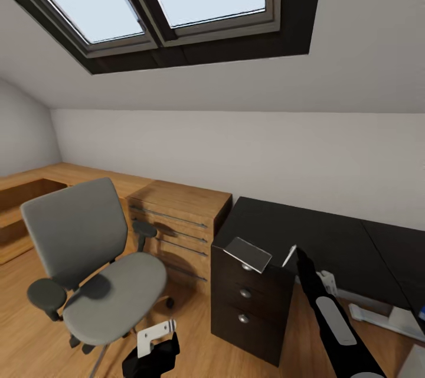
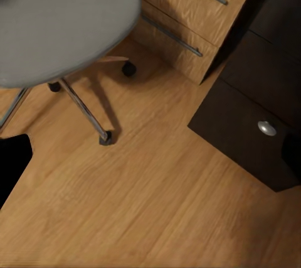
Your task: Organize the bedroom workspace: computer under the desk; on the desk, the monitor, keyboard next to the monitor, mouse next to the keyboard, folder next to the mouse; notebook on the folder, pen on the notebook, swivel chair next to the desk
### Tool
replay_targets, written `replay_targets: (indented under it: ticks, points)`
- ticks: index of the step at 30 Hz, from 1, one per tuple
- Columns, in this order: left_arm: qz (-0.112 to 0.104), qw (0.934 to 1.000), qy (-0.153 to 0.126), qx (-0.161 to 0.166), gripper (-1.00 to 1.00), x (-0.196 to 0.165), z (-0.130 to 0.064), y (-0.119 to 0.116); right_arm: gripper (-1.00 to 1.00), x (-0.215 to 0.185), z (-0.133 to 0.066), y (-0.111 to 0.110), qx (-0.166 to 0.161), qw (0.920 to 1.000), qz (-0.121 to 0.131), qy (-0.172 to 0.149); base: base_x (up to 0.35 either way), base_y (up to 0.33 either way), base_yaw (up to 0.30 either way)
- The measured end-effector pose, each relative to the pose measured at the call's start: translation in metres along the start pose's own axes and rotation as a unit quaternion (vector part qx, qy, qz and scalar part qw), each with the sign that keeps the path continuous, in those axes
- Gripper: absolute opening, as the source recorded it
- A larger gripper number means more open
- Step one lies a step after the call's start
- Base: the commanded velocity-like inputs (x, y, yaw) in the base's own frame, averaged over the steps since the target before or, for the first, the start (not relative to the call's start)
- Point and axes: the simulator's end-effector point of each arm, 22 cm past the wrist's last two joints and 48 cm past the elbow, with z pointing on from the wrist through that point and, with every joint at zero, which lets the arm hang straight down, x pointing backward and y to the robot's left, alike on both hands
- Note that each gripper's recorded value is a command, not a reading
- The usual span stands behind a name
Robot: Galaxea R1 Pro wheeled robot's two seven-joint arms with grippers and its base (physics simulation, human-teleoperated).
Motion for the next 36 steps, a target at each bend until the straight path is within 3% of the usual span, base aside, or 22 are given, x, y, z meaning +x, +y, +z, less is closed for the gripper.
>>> replay_targets:
  ticks: [5,12,22,31,36]
  points:
    - [-0.005,1.0,-0.001,-0.005,1.0,-0.003,0.002,0.004,1.0,0.004,0.0,-0.001,0.001,1.0,-0.003,0.005,-0.039,0.0,0.0]
    - [-0.011,0.9999,-0.003,-0.005,1.0,-0.004,0.002,0.004,1.0,0.036,-0.003,0.0,-0.002,0.9988,-0.03,0.038,-0.007,0.0,0.0]
    - [-0.022,0.9997,-0.01,-0.005,1.0,0.006,0.011,0.005,1.0,0.06,-0.002,-0.019,-0.001,0.9972,-0.046,0.06,0.0,0.0,0.0]
    - [-0.034,0.9991,-0.015,-0.017,1.0,0.012,0.024,0.019,1.0,0.08,-0.003,-0.064,0.03,0.9947,-0.048,0.086,0.0,0.0,0.0]
    - [-0.037,0.999,-0.016,-0.02,1.0,0.017,0.03,0.023,1.0,0.091,-0.004,-0.078,0.034,0.993,-0.048,0.103,0.0,0.0,0.0]
